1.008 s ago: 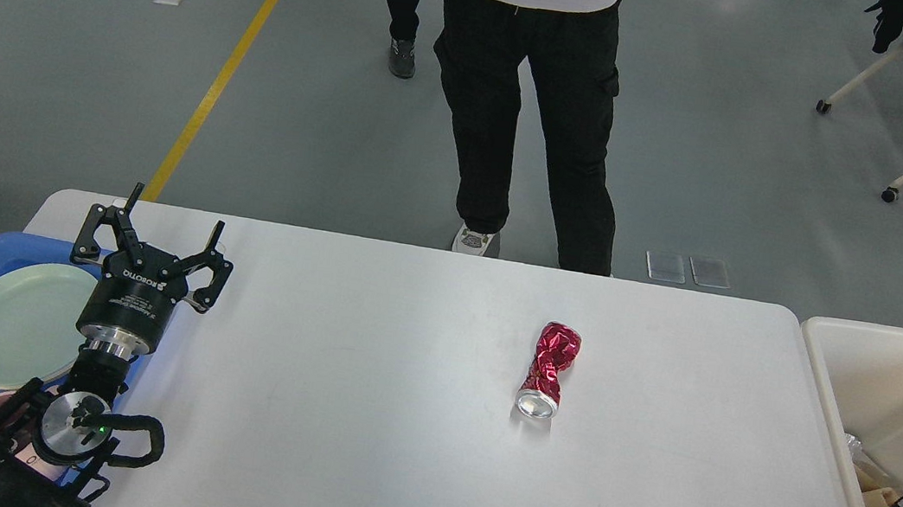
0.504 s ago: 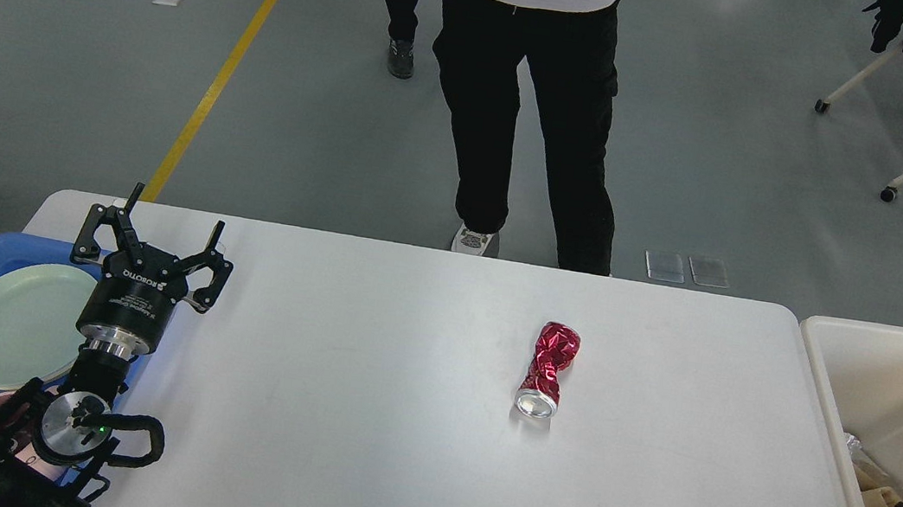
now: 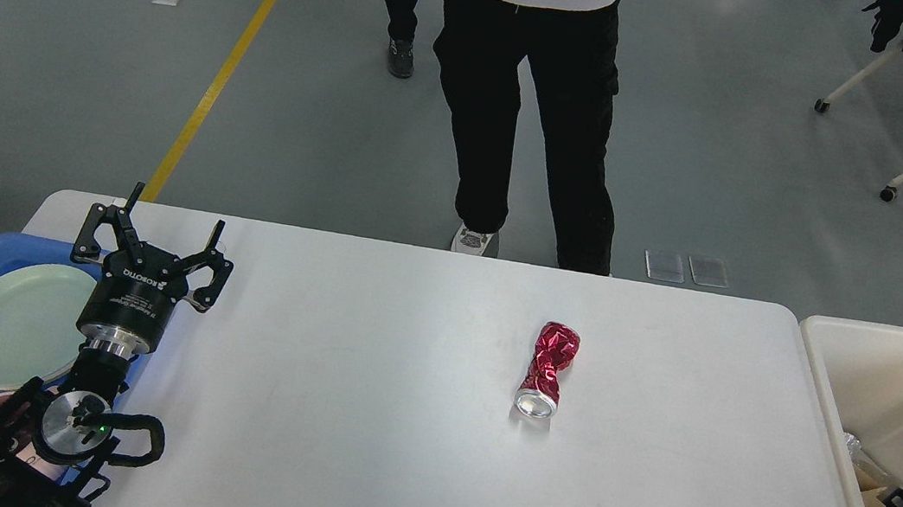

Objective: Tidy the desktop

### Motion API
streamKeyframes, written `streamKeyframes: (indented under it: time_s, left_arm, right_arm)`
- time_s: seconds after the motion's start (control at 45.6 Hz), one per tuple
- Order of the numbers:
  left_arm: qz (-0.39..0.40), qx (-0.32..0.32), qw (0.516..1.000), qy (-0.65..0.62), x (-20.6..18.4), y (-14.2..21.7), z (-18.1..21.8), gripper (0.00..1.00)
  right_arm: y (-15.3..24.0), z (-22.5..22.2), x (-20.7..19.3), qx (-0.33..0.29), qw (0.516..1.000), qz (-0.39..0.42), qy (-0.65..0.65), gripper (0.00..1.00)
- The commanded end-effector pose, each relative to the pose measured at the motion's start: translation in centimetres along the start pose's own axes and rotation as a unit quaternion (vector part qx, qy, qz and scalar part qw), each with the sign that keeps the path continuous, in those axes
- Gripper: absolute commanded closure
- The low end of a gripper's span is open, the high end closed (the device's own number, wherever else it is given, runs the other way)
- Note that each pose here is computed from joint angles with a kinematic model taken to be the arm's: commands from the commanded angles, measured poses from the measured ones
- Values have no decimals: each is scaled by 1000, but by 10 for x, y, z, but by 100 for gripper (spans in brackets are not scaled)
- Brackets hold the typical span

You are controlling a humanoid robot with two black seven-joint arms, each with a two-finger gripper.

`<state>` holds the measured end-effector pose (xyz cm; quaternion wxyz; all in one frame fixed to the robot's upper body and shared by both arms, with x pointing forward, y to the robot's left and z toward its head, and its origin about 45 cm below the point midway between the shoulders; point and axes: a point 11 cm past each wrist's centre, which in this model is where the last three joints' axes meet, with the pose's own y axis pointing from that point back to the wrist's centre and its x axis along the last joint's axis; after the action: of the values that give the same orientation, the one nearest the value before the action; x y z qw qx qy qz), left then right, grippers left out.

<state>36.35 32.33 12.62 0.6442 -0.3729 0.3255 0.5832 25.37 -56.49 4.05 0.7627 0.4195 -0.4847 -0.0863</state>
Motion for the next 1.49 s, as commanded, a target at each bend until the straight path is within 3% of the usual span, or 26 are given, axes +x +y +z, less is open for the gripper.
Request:
streamKeyframes:
  time_s: [0.0,0.241,0.526,0.657,0.832,0.986,1.161,1.468]
  left_arm:
    - [0,0,1000,0,0,0,0,4]
    - [0,0,1000,0,0,0,0,4]
    - [0,0,1000,0,0,1,0,4]
    - [1,0,1000,0,0,1,0,4]
    - [1,-1,1000,0,0,1,0,4]
    - [1,0,1000,0,0,1,0,4]
    - [1,-1,1000,0,0,1,0,4]
    - [0,0,1000,0,0,0,0,4]
  right_arm:
    - [12,-5,37,0,1000,-31,-3,0]
    - [106,-86,99,82,979,-139,125,0]
    - [284,-183,146,185,909,-243,283,0]
    - [355,-188,146,219,879,-261,335,0]
    - [421,-176,139,267,861,-272,336,0]
    - [452,-160,144,280,873,-265,300,0]
    - [438,-147,144,230,916,-186,272,0]
    - [458,-156,139,230,917,-159,284,0]
